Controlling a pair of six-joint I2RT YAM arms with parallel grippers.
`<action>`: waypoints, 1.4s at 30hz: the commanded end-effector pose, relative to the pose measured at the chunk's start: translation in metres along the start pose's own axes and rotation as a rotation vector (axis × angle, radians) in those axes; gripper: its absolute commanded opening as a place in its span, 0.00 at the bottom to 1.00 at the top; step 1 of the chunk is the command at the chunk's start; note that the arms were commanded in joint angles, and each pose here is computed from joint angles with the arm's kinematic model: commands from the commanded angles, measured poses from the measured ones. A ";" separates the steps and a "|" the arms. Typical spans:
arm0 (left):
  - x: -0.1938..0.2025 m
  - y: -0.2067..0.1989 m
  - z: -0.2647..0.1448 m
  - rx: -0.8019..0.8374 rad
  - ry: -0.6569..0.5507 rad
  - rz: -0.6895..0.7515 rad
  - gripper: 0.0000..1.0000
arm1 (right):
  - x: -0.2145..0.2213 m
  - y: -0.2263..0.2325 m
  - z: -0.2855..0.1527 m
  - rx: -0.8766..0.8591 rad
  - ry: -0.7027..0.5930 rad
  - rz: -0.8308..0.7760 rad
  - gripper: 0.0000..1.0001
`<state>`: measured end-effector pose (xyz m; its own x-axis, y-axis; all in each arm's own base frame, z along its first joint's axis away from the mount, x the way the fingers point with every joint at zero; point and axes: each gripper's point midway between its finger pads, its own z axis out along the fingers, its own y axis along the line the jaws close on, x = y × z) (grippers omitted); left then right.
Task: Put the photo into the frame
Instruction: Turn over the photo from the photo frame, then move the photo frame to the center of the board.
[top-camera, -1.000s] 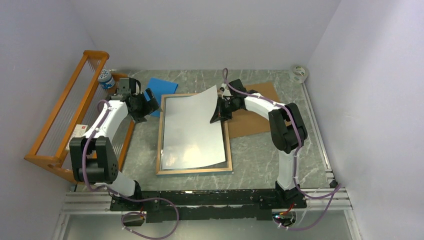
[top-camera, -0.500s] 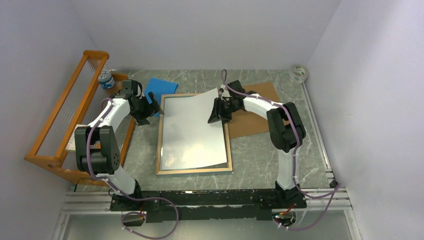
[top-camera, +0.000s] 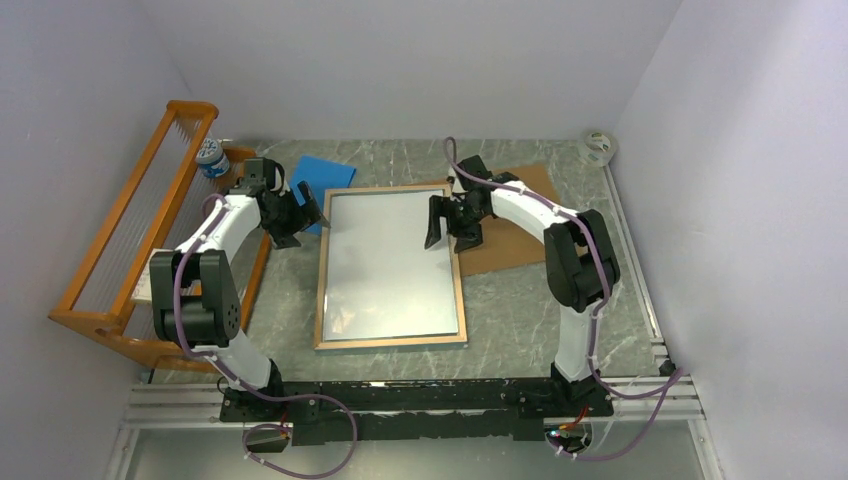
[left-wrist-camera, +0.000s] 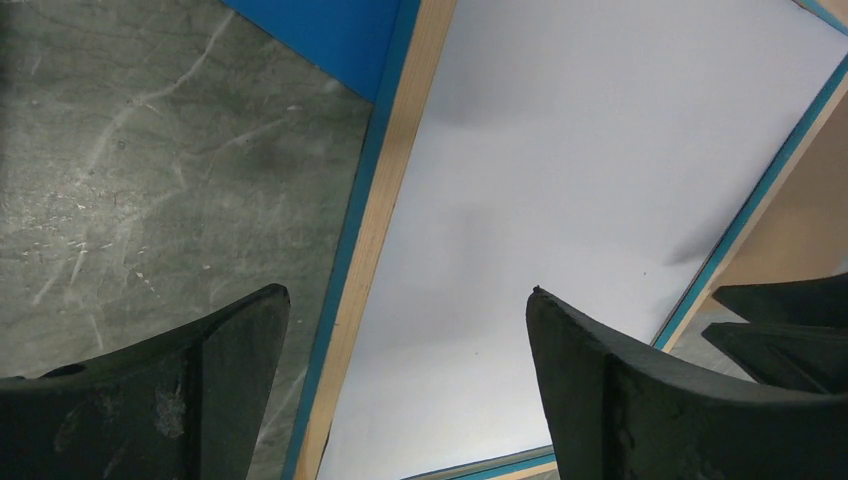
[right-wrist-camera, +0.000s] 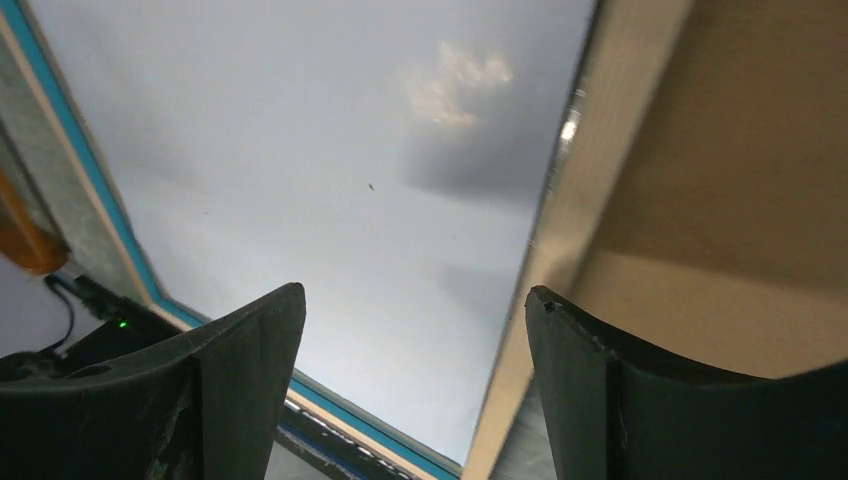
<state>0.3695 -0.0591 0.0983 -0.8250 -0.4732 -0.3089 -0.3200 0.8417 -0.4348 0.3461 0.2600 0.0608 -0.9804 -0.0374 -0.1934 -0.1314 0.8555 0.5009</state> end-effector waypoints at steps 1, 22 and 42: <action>-0.015 -0.010 -0.004 0.030 -0.036 0.038 0.93 | -0.017 -0.016 -0.040 0.146 -0.113 -0.021 0.84; 0.004 0.029 0.031 -0.101 0.015 -0.003 0.93 | -0.011 0.002 0.010 -0.036 -0.029 0.016 0.79; -0.010 0.021 0.004 -0.111 -0.041 0.032 0.93 | -0.026 0.037 0.020 -0.044 -0.108 -0.082 0.77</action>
<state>0.3616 -0.0413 0.0596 -0.8362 -0.4723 -0.2789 -0.3834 0.8669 -0.3185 0.3419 0.3039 0.0442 -0.9748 -0.0974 -0.2008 -0.1945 0.8120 0.5503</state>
